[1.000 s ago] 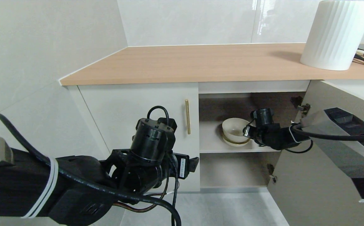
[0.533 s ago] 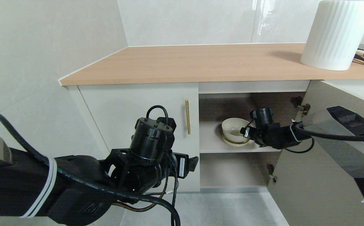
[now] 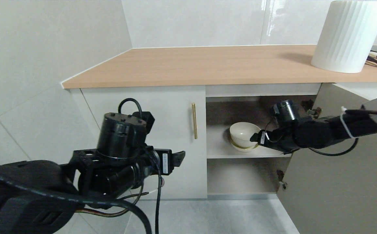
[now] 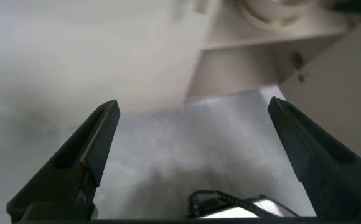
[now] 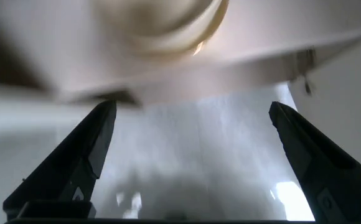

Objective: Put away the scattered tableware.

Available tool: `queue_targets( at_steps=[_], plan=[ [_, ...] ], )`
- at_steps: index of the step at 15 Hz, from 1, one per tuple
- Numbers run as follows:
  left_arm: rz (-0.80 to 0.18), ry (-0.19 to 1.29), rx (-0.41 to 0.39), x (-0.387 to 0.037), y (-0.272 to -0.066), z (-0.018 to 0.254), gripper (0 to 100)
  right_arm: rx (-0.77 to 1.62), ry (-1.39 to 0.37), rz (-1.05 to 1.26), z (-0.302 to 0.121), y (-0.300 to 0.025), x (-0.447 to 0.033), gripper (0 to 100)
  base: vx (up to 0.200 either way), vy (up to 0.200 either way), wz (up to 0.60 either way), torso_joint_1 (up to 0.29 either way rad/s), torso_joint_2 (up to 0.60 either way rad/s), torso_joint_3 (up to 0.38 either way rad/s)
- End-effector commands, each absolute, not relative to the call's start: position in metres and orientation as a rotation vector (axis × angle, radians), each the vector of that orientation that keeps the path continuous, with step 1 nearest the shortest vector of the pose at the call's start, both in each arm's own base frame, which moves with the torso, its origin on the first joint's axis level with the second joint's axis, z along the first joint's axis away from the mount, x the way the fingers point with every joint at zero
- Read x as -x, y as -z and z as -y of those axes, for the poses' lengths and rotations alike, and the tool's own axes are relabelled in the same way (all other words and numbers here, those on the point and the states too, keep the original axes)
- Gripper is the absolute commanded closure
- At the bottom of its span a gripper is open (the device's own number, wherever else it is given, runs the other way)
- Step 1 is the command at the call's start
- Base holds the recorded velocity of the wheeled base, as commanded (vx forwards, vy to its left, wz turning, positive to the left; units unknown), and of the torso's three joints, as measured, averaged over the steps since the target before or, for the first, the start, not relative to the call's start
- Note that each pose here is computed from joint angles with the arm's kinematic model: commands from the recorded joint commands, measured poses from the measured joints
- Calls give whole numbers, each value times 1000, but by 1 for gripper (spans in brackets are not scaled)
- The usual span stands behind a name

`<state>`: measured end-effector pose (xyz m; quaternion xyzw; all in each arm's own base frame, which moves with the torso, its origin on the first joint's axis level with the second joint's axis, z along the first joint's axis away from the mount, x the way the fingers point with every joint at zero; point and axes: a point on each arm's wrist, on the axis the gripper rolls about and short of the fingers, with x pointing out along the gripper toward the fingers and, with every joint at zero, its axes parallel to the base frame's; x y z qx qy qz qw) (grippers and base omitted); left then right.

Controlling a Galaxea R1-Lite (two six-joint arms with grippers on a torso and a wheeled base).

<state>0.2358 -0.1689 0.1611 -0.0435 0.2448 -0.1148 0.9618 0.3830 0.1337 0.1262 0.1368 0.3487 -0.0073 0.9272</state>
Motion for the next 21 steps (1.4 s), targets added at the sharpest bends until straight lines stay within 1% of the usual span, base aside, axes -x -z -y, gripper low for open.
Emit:
queue_targets(
  at_steps=[1, 3, 5, 7, 9, 12, 14, 16, 21],
  plan=[
    [-432, 212, 103, -213, -181, 139, 0, -275, -65, -684, -122, -190, -301, 0, 0, 0, 0, 0, 0, 0],
    [-379, 230, 71, -196, -192, 127, 0, -257, -111, -707, -118, -193, -259, 0, 0, 0, 0, 0, 0, 0],
    [-391, 224, 63, -180, -186, 115, 0, -212, -178, -746, -116, -185, -221, 0, 0, 0, 0, 0, 0, 0],
    [-407, 202, 59, -179, -180, 109, 0, -164, -212, -772, -115, -176, -204, 0, 0, 0, 0, 0, 0, 0],
    [-435, 210, 56, -182, -174, 110, 0, -149, -229, -784, -115, -173, -196, 0, 0, 0, 0, 0, 0, 0],
    [-488, 209, 51, -190, -162, 116, 0, -144, -230, -793, -116, -171, -196, 0, 0, 0, 0, 0, 0, 0],
    [-492, 210, 48, -190, -161, 116, 0, -139, -242, -792, -118, -172, -193, 0, 0, 0, 0, 0, 0, 0],
    [-500, 203, 69, -191, -159, 117, 0, -134, -250, -794, -120, -171, -192, 0, -200, 0, 0, 7, 2, -2],
    [-505, 200, 76, -192, -158, 117, 0, -130, -248, -800, -120, -169, -191, 0, -200, 0, 0, -1, 3, 4]
  ],
)
